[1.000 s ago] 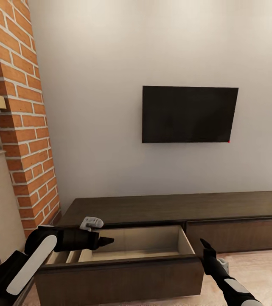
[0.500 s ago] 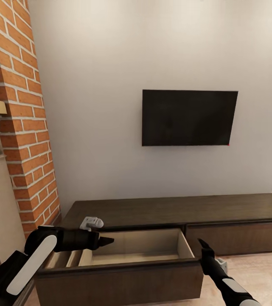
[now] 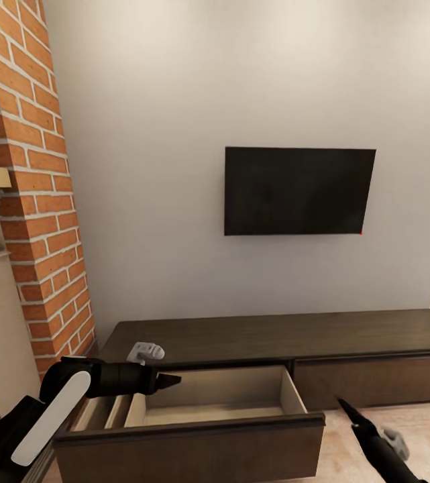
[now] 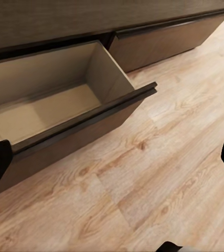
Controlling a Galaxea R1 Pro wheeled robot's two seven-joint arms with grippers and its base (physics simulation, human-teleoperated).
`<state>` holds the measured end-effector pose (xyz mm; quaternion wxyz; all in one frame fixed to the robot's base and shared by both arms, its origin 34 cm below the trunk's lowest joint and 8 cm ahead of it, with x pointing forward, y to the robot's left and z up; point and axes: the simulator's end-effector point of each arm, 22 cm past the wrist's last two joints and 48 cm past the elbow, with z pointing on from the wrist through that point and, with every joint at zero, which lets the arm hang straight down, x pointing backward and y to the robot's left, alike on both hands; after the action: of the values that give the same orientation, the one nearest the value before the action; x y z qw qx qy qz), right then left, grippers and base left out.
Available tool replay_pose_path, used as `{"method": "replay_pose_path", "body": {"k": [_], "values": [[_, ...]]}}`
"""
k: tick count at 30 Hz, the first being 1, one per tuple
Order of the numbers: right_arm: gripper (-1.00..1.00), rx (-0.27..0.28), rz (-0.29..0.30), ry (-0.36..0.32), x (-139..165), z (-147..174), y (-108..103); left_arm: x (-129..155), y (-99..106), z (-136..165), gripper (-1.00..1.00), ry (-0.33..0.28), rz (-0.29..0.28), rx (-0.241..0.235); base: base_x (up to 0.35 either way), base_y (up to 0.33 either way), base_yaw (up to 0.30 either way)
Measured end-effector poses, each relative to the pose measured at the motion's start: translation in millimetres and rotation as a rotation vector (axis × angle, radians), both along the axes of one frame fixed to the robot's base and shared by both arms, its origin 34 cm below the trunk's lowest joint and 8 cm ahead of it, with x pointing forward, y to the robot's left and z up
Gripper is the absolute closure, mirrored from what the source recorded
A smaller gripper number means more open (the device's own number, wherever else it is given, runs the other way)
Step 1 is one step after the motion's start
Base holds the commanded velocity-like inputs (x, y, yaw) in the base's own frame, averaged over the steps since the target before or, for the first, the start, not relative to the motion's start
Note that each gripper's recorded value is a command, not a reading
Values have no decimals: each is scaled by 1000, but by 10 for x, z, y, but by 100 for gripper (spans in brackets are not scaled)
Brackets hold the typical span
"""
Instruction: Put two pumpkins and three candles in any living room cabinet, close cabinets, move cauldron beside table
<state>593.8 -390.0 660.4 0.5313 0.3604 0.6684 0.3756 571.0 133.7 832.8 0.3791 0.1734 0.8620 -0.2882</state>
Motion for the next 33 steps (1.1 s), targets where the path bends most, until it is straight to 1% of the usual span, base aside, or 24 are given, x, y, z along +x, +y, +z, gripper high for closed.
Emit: {"method": "replay_pose_path", "body": {"k": [2,5,10,17,30,33], "values": [[-100,-34,13,-12,-175,43,-46,6,-1,38,-100,0,0,1,0,0,0],[-100,-48,32,-14,-357,44,-48,16,1,95,-100,0,1,2,0,0,0],[-100,-62,68,-22,-499,101,-7,27,-5,181,-100,2,1,4,0,0,0],[-100,-58,72,-14,-525,184,20,20,-40,279,-100,7,-8,14,0,0,0],[-100,-62,65,2,-535,364,4,49,-30,505,-100,8,-5,20,0,0,0],[-100,-59,66,11,-572,369,29,61,-18,554,-100,6,-2,27,0,0,0]]}}
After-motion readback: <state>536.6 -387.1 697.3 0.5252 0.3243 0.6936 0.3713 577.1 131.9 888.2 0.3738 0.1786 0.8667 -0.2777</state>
